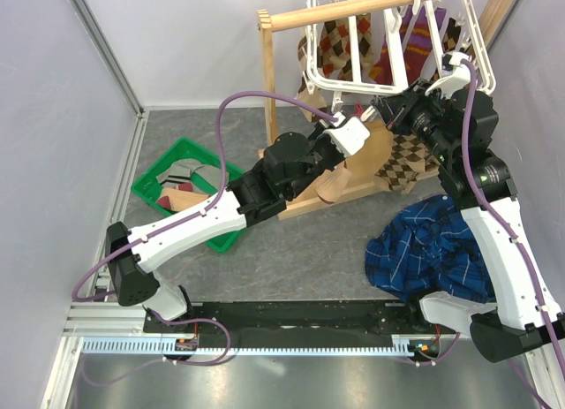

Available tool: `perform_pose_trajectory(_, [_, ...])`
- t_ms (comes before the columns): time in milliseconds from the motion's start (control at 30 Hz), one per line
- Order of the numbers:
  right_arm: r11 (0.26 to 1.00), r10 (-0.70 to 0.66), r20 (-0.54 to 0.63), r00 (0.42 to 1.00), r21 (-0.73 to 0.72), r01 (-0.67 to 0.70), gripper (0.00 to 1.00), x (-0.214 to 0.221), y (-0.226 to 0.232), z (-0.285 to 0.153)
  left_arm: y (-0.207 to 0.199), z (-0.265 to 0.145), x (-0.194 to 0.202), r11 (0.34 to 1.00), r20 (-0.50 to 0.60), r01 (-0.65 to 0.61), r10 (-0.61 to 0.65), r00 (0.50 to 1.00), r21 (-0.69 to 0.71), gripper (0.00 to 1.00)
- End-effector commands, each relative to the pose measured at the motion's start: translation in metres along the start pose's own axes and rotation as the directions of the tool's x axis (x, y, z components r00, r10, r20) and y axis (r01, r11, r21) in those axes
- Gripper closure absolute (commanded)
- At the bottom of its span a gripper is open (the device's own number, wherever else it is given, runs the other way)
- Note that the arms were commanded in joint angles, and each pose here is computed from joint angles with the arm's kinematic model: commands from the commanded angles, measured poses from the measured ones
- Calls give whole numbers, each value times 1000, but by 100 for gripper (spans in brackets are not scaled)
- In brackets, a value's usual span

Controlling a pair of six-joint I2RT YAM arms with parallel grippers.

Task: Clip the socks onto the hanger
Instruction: Clamp the sock onto the hanger.

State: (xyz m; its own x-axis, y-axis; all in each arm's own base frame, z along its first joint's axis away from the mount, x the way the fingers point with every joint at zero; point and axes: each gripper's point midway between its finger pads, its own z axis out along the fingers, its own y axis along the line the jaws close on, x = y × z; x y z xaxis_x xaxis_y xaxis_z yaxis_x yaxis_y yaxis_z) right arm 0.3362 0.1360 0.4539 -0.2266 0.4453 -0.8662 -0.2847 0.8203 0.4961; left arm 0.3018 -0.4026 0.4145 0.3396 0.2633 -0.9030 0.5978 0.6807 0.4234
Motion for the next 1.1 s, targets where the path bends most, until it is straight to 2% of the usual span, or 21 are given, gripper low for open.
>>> perform_pose_trajectory(0, [999,20,15,1000,44,-21,88,-7,-4,-5,13,2,-19,998,46,-11,14,999,-59,98])
perform_pose_trajectory(467, [997,29,20,999,70,-30,88,-8,-8,-2,3,8,-12,997,17,-50,51,999,-59,98])
perform_pose_trajectory(1067, [990,26,-27,999,137,-22,88,11,-27,10,6,9,-29,994,52,-64,68,996,-88,98])
